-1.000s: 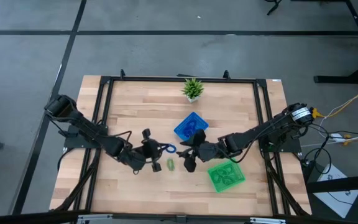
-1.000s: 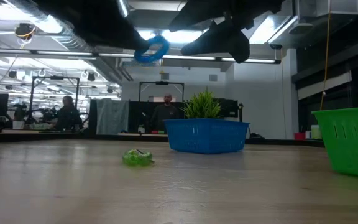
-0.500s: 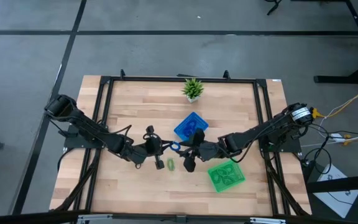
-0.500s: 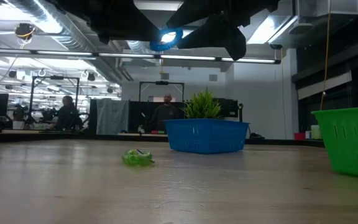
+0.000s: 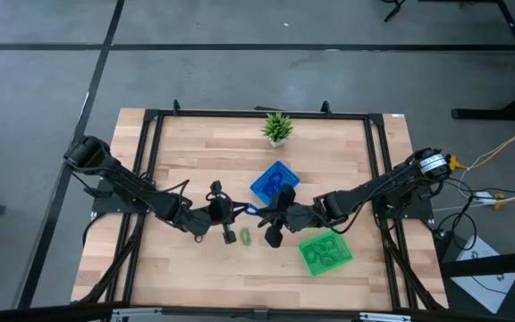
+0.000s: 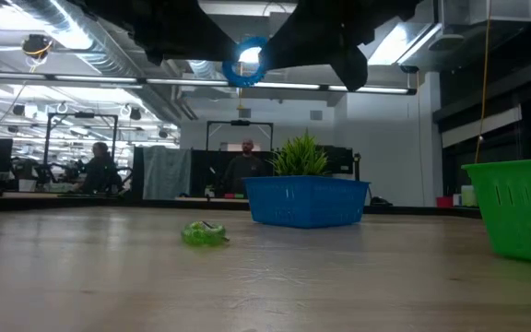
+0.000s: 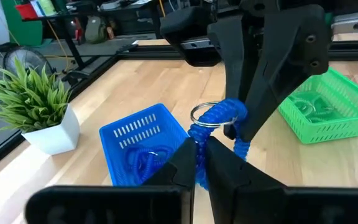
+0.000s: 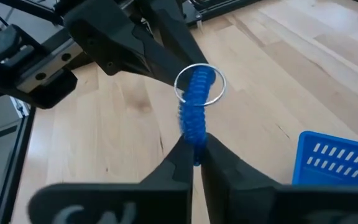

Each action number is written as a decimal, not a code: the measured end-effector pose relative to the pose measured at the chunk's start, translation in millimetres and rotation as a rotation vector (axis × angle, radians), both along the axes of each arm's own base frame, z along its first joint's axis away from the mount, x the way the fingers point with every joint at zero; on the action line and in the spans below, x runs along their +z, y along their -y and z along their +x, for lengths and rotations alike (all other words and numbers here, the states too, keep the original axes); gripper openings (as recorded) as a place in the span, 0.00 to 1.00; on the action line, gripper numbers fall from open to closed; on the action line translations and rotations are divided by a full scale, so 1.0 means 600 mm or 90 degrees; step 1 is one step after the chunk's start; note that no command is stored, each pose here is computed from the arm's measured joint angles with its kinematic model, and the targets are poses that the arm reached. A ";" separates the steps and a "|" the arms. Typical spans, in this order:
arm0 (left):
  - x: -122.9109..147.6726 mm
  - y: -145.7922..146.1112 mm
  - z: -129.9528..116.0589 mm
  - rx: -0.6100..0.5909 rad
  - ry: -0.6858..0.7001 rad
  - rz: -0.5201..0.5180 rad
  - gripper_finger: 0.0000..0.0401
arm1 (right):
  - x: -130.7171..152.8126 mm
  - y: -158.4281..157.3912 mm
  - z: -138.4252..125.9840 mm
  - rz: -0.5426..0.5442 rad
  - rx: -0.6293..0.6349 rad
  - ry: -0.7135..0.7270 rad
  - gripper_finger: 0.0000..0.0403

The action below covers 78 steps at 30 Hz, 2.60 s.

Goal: Sort spring keychains
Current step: Put the blue spring keychain into the blue bin

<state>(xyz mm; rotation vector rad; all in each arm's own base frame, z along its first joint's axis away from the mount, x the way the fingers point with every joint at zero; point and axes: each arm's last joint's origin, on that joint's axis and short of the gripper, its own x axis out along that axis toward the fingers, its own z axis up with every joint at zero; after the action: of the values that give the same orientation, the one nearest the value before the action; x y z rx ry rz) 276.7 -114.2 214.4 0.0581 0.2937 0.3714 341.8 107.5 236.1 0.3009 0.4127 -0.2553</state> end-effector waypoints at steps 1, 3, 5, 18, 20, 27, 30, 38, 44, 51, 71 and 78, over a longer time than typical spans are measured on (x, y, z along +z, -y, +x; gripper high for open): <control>0.000 0.000 0.000 0.000 0.000 0.000 0.05 | 0.000 0.000 0.000 -0.001 0.000 -0.002 0.03; 0.000 0.000 0.000 0.000 0.000 0.000 0.07 | -0.001 0.000 0.000 -0.001 0.000 -0.004 0.04; 0.000 0.000 0.000 0.000 0.000 0.000 0.10 | -0.001 0.000 -0.001 -0.001 0.000 -0.006 0.06; 0.000 0.000 0.000 0.005 0.003 -0.006 0.36 | -0.008 0.001 -0.004 0.001 -0.006 -0.032 0.04; 0.000 0.000 0.000 0.007 0.005 -0.010 0.40 | -0.009 0.002 -0.005 0.001 -0.008 -0.038 0.04; 0.000 0.000 0.000 0.011 0.008 -0.019 0.50 | -0.010 0.002 -0.006 0.000 -0.007 -0.041 0.04; -0.004 -0.005 0.000 0.024 0.006 -0.050 0.50 | -0.014 0.003 -0.008 -0.005 -0.009 -0.059 0.04; 0.003 -0.066 -0.017 0.013 -0.090 -0.218 0.49 | -0.019 0.002 -0.012 -0.005 -0.003 -0.082 0.04; 0.035 -0.084 -0.033 -0.042 -0.082 -0.258 0.49 | -0.029 0.006 -0.019 -0.013 -0.017 -0.127 0.04; 0.041 -0.068 -0.041 -0.106 -0.096 -0.271 0.49 | -0.030 0.007 -0.022 -0.015 -0.034 -0.136 0.04; 0.039 -0.031 -0.054 -0.136 -0.103 -0.264 0.49 | 0.056 0.027 -0.064 -0.086 -0.068 -0.144 0.04; 0.039 -0.032 -0.054 -0.134 -0.102 -0.264 0.49 | 0.058 0.041 -0.089 -0.111 -0.146 -0.183 0.04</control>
<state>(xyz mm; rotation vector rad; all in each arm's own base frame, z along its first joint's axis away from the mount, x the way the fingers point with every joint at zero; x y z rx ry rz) 244.3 -95.3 238.0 -0.2877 0.5141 0.0920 288.6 82.8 270.8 0.1392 0.6370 -0.5598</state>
